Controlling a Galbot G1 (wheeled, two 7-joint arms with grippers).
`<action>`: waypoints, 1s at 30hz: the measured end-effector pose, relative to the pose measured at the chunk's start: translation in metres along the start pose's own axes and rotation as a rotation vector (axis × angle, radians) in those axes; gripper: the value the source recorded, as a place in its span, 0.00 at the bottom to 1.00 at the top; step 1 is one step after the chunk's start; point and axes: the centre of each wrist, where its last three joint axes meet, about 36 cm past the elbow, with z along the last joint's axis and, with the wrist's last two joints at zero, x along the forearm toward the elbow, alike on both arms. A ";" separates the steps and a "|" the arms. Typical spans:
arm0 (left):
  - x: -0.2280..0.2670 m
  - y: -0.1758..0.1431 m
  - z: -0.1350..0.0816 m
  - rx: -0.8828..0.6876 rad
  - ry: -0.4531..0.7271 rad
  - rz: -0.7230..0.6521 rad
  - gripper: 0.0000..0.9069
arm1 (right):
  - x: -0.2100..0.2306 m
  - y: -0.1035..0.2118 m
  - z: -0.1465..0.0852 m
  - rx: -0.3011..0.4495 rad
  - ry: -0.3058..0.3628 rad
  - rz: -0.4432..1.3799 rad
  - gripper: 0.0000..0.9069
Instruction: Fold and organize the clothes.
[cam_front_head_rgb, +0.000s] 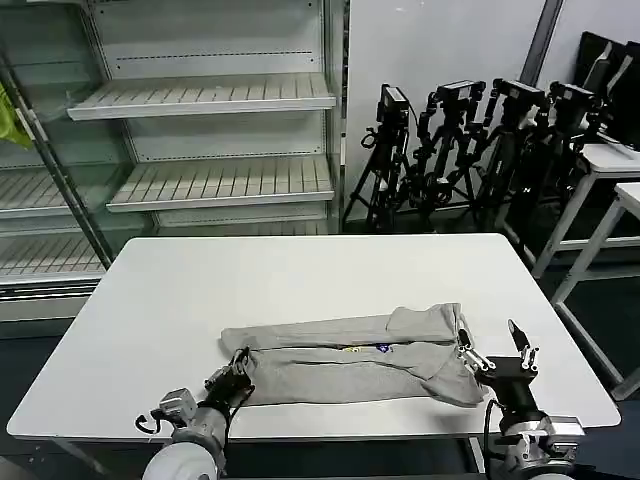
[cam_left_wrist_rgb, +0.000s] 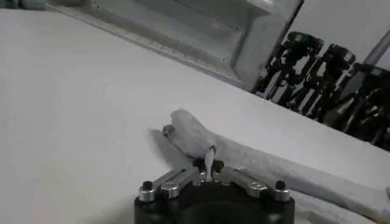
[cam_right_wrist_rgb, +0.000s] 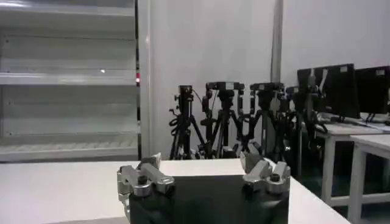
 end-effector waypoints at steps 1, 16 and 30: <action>0.001 0.002 -0.002 0.004 -0.002 -0.002 0.04 | 0.000 0.000 0.000 0.000 -0.001 0.000 1.00; 0.011 0.082 -0.061 0.039 -0.045 -0.109 0.06 | -0.007 0.002 -0.003 -0.015 -0.005 -0.010 1.00; 0.033 0.098 -0.121 0.222 -0.039 -0.011 0.04 | -0.012 0.002 0.005 -0.022 0.008 -0.006 1.00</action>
